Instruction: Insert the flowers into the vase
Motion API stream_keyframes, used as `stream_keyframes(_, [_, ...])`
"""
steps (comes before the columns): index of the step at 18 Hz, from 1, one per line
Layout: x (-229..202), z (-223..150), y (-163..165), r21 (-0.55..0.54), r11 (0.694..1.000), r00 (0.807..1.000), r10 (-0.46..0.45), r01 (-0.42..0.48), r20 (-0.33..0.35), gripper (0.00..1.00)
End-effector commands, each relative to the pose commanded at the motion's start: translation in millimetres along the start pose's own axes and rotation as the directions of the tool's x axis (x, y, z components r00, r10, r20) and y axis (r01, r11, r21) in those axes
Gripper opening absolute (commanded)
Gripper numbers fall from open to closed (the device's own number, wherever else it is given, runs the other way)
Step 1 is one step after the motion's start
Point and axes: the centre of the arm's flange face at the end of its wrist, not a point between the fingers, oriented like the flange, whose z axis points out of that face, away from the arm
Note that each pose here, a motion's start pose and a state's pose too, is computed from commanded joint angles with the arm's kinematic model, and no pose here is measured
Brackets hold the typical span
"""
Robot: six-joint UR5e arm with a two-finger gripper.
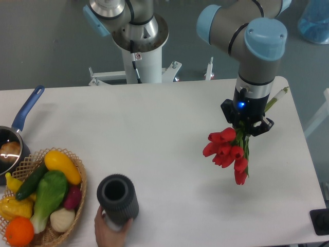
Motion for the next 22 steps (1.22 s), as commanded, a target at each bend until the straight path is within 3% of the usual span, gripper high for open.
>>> stream_keyframes(10, [9.4,-31.3,-12.7,0.094,0.995,0.999,0.013,-0.016,0.031,0.0])
stream_keyframes(16, [25.1,-62.3,-34.8,0.235,0.972,0.999,-0.021,0.012,0.037,0.0])
stream_keyframes(18, [29.5,-70.4,-44.1,0.312,0.949,0.998,-0.054,0.047,0.015,0.0])
stream_keyframes(22, [41.9,-85.0,-61.5,0.488,0.866,0.994,-0.092,0.106,-0.053,0.0])
